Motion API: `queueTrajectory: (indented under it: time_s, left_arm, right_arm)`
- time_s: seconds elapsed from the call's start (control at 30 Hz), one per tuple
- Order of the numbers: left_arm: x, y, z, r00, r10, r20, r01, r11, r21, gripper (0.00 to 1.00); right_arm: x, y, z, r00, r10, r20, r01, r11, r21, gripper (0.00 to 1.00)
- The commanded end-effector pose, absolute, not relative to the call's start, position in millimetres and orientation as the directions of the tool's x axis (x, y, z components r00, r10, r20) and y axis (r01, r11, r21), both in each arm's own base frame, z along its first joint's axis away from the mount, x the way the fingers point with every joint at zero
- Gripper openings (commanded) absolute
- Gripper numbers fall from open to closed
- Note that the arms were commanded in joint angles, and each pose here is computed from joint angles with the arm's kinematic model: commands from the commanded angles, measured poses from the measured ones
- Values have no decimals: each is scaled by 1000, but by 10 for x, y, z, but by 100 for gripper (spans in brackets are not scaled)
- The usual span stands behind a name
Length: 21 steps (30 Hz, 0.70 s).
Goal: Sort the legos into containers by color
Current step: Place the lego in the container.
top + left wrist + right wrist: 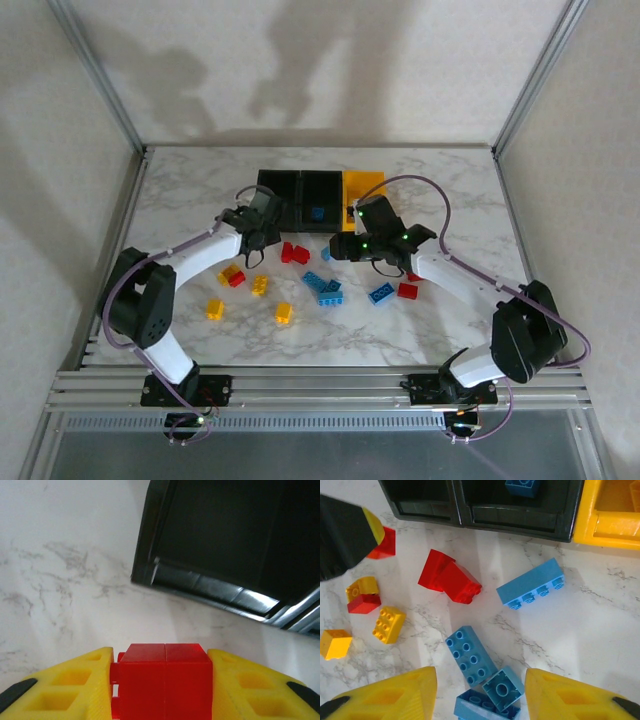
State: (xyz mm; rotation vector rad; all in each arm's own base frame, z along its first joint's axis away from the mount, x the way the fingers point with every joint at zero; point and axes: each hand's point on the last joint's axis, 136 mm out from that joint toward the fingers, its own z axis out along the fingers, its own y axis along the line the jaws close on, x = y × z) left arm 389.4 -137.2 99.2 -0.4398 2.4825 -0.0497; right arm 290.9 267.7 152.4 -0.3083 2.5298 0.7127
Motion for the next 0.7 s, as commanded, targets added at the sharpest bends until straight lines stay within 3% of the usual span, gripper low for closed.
queueTrajectory:
  time_s: [0.0,0.3,0.67]
  left_arm:
    - [4023,-1307,1208,-739,-310,-598,-302,946,-118,38]
    - [4572,-1469,1367,-716,-320,-621,-296,944,-145,38]
    - [5065,-1552,1059,-750,-304,-588,-308,947,-96,39]
  right_arm:
    - [2862,2742,1619,-850,-66,-522,-351,811,469,49]
    - [2795,2753,1608,-854,-60,-517,-348,804,482,49]
    - [2766,2714,1558,-859,-51,-510,-332,814,478,49]
